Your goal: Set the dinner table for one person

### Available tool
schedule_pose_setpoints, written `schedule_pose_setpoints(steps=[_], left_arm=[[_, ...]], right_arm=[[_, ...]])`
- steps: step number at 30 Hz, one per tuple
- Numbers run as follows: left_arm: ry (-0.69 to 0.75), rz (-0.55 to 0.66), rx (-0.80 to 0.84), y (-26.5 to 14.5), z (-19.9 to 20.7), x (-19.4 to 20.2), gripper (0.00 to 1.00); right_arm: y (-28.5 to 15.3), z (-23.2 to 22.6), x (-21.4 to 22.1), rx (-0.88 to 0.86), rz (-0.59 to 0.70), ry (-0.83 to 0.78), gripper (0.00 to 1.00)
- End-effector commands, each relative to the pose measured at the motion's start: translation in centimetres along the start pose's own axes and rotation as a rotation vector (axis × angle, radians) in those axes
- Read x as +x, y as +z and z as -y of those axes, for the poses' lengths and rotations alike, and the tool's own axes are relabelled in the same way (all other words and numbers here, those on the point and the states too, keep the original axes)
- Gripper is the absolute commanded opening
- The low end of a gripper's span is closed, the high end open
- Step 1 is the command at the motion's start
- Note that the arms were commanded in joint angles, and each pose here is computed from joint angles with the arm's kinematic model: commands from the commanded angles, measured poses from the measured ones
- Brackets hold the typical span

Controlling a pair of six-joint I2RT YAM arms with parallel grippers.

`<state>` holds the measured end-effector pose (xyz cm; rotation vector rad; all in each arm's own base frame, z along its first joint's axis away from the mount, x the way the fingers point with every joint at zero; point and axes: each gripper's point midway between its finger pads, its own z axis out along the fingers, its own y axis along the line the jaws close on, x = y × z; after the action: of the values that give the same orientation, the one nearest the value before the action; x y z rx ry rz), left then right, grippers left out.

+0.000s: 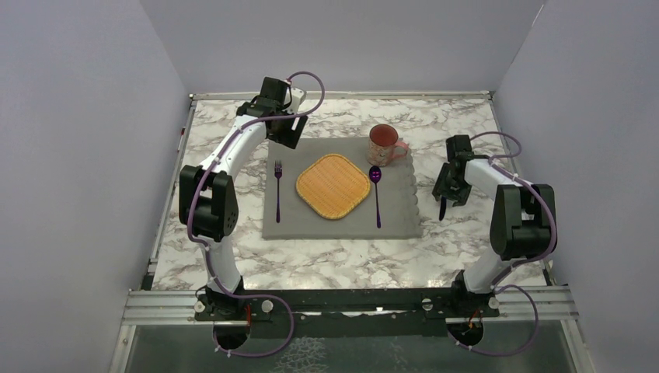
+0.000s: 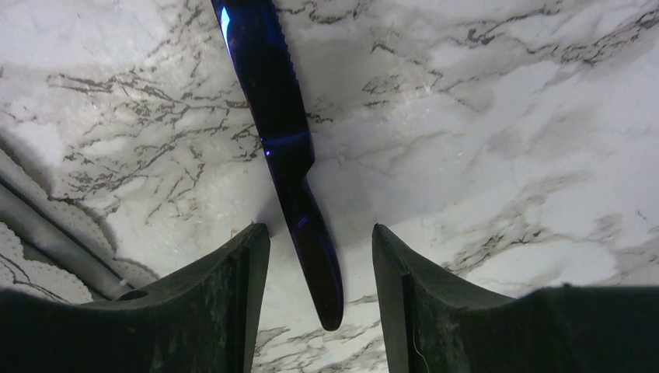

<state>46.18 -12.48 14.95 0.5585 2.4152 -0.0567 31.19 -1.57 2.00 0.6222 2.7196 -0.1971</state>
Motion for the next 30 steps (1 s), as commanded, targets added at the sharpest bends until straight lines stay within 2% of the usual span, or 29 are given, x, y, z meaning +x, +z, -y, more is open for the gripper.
schedule_pose_setpoints(steps=[1,9,18,22,25,30], left_arm=[[-0.026,0.060,-0.005,-1.6,-0.3,-1.2,0.82],[-0.043,0.054,-0.016,-1.4,-0.9,-1.0,0.83],[-0.052,0.045,-0.019,-1.2,-1.0,-0.7,0.83],[-0.055,0.048,-0.014,-1.1,-0.9,-0.9,0.82],[-0.051,0.052,-0.015,-1.2,-0.9,-1.0,0.82],[-0.045,0.052,-0.015,-1.2,-1.0,-1.1,0.82]], right_arm=[[0.5,-0.6,-1.5,-0.025,0.027,-0.015,0.55],[0.8,-1.2,-1.2,-0.053,0.009,-0.025,0.51],[1.1,-0.7,0.2,-0.039,-0.048,-0.052,0.41],[1.0,-0.1,0.7,-0.011,-0.063,-0.042,0.28],[0.9,0.3,1.2,0.009,-0.071,-0.029,0.26],[0.2,1.1,1.6,0.036,-0.069,-0.005,0.06]])
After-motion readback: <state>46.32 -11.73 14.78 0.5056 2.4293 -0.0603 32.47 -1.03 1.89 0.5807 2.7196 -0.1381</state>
